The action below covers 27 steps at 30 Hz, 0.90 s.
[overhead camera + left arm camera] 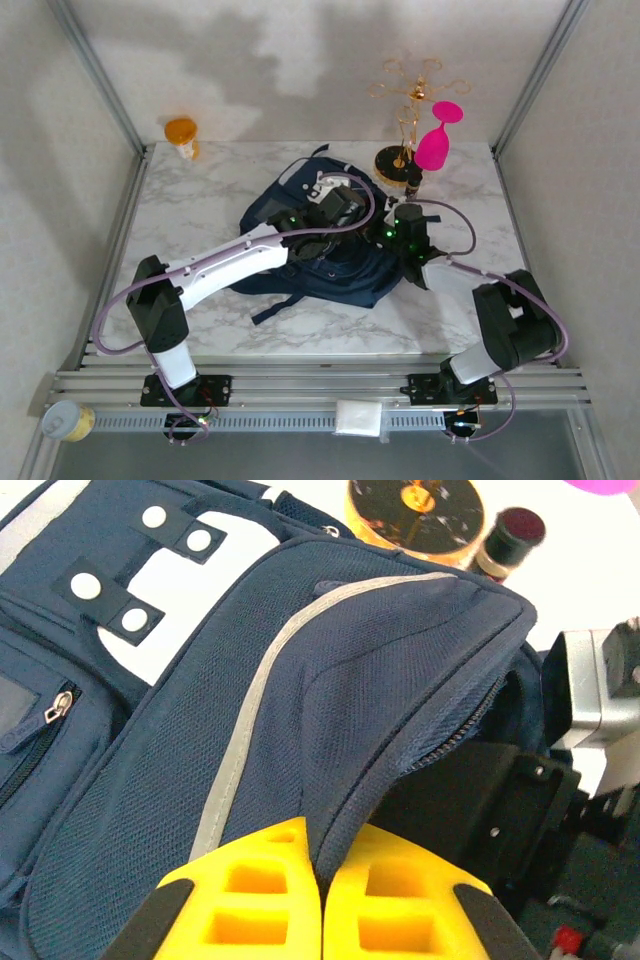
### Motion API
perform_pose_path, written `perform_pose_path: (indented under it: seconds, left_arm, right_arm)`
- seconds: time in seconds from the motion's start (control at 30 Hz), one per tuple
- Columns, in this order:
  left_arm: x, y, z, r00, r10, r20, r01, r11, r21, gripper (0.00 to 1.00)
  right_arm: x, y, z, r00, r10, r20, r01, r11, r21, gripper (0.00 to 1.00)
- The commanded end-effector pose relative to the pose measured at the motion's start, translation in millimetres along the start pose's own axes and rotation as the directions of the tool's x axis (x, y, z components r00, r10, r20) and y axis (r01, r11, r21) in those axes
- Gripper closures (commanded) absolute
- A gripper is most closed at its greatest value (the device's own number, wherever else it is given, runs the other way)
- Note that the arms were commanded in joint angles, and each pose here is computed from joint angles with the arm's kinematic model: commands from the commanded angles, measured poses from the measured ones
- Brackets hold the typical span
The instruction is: Pack the student bag
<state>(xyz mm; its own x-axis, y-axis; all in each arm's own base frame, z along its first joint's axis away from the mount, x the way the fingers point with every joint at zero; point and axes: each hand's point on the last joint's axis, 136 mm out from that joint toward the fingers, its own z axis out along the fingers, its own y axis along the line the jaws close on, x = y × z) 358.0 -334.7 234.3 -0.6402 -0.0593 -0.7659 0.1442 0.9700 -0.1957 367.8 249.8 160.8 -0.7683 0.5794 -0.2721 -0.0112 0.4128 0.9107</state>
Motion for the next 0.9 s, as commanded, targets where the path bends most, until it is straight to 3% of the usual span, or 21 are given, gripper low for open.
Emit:
perform_pose_path:
  seconds: [0.0,0.1,0.2,0.4,0.5,0.7,0.87]
  left_arm:
    - [-56.0,3.9,-25.5,0.972,-0.173,0.161,0.17,0.985,0.031,1.0]
    - [-56.0,10.1,-20.7,0.967,-0.201,0.157,0.198,0.98,0.031,1.0]
    - [-55.6,13.7,-16.4,0.965,-0.207,0.164,0.206,0.978,0.023,1.0]
    - [-57.7,20.7,-15.8,0.959,-0.229,0.169,0.23,0.973,0.017,1.0]
    - [-55.4,18.0,-15.4,0.961,-0.227,0.158,0.224,0.974,0.035,1.0]
    - [-52.3,12.7,-12.4,0.959,-0.248,0.137,0.242,0.969,0.058,1.0]
    - [-39.9,6.7,-1.3,0.964,-0.246,0.096,0.239,0.967,0.085,0.95]
  right_arm:
    - [-5.6,20.1,15.3,0.996,-0.089,0.032,0.09,0.996,-0.027,0.83]
    - [-5.3,11.4,12.1,0.994,-0.105,0.0,0.105,0.994,0.032,0.62]
    - [-8.0,11.0,0.9,0.987,-0.163,-0.011,0.163,0.981,0.106,0.48]
    - [-14.6,-11.0,-31.5,0.982,-0.186,-0.025,0.185,0.94,0.287,0.38]
    - [-20.3,-14.4,-37.0,0.98,-0.199,-0.024,0.196,0.928,0.318,0.4]
    - [-7.8,-3.0,-14.8,0.982,-0.171,-0.086,0.188,0.949,0.255,0.69]
    - [3.1,-1.1,-2.9,0.975,-0.167,-0.147,0.198,0.951,0.236,0.76]
